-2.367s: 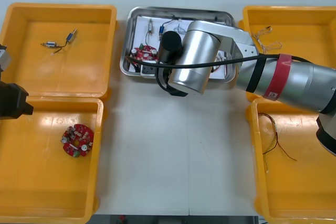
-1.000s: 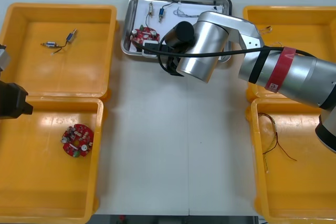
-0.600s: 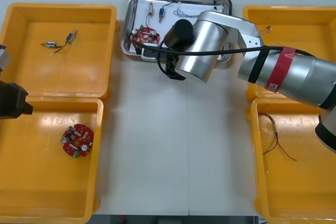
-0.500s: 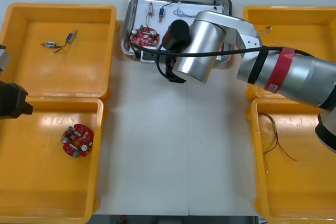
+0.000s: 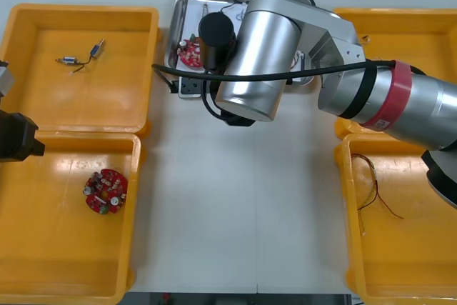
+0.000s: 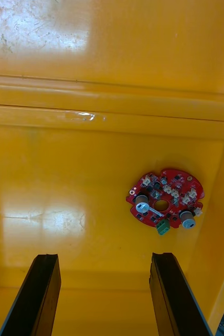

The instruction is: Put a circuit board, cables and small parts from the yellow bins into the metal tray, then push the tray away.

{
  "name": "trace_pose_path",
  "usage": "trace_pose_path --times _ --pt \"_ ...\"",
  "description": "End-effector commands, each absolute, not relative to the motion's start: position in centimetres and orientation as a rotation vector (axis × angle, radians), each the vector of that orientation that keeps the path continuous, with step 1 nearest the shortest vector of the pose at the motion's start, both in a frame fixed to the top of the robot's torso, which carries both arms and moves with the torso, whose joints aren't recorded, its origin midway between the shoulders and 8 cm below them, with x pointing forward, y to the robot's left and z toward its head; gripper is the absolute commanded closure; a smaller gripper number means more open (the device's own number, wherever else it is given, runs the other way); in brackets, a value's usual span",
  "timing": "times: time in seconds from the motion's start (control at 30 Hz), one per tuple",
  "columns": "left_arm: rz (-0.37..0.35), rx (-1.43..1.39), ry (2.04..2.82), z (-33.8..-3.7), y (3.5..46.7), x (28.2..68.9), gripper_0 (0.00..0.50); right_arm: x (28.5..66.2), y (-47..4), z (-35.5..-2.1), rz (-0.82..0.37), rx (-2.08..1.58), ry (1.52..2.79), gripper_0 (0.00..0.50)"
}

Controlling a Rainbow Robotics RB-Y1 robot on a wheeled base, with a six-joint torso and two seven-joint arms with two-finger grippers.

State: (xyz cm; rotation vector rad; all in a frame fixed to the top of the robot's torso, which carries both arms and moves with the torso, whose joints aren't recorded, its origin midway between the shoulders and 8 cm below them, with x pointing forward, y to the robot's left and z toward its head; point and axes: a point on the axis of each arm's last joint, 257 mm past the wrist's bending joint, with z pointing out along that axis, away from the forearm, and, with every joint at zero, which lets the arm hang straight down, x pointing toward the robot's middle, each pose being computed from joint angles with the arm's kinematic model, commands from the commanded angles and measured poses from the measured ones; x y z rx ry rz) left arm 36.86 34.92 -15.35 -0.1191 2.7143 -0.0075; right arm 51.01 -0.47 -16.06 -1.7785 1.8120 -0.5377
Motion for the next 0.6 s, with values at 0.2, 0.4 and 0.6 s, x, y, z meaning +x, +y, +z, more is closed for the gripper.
trace_pose_path --times 0.2,0.4,0.6 --pt "0.093 -0.025 2.687 -14.0 36.6 36.7 0.0 44.5 -3.5 -12.7 -0.503 -1.565 1.998 0.0" --pt "0.093 -0.025 2.687 -14.0 36.6 36.7 0.0 41.2 -4.6 -11.5 -0.336 -1.397 2.039 0.0" --pt "0.093 -0.025 2.687 -14.0 36.6 36.7 0.0 38.7 -7.2 -10.8 -0.149 -1.18 2.113 0.0"
